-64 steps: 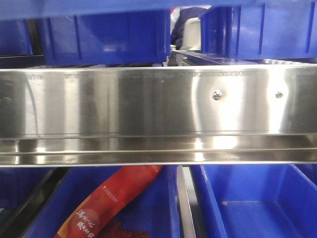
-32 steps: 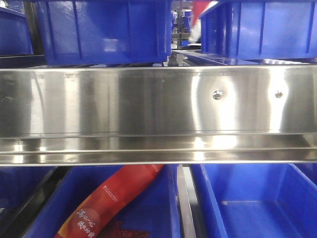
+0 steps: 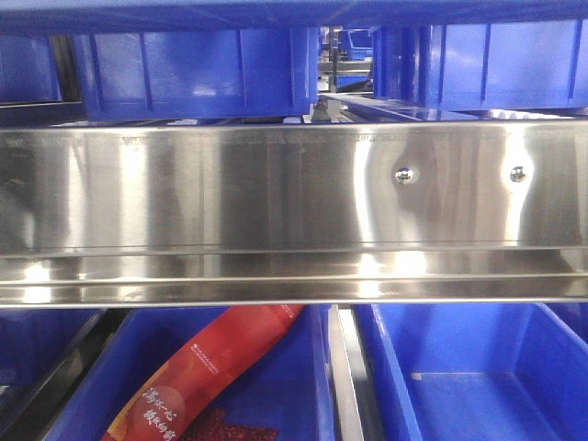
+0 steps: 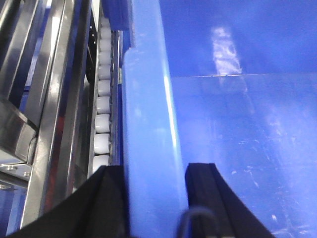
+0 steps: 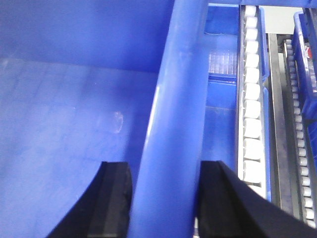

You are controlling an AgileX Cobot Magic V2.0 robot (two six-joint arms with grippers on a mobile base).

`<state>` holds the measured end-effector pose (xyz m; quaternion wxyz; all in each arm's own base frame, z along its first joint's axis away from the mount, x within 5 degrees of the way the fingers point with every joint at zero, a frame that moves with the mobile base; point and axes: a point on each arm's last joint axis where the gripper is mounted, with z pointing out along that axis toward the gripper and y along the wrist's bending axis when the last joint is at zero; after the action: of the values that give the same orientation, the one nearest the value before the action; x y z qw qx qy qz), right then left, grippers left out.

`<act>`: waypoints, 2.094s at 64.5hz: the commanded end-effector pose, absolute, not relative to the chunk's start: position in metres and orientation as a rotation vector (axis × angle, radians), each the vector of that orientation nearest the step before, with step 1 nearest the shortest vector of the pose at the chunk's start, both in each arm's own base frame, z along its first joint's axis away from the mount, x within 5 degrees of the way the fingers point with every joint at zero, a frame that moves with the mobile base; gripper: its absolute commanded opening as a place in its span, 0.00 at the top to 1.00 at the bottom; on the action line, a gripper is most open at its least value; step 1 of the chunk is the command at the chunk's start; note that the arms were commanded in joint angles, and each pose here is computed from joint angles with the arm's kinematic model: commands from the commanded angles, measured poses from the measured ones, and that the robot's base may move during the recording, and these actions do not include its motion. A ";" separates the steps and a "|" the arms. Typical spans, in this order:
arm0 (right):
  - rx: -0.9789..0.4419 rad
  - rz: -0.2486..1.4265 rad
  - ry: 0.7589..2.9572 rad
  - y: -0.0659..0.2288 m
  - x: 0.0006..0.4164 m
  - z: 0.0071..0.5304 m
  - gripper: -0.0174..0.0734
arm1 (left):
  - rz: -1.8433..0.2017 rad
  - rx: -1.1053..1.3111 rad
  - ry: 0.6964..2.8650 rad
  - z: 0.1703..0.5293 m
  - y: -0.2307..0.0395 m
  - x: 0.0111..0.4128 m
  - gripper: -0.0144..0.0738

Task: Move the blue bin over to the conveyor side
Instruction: 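Lift the blue bin and pull it off the rollers toward the robot, then hold the bin with both grippers while the base turns and drives away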

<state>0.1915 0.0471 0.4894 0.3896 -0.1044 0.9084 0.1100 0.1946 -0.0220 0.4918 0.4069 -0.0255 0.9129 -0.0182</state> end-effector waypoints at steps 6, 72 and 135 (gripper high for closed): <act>-0.277 0.241 2.178 0.044 0.187 0.504 0.88 | -0.029 -0.047 2.182 0.505 -0.020 0.190 0.83; -0.277 0.241 2.178 0.044 0.187 0.504 0.88 | -0.026 -0.047 2.183 0.505 -0.019 0.191 0.83; -0.277 0.241 2.178 0.044 0.187 0.504 0.88 | -0.026 -0.047 2.183 0.505 -0.019 0.191 0.83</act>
<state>0.1914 0.0473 0.4894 0.3897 -0.1056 0.9082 0.1107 0.1951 -0.0221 0.4906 0.4054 -0.0263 0.9136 -0.0183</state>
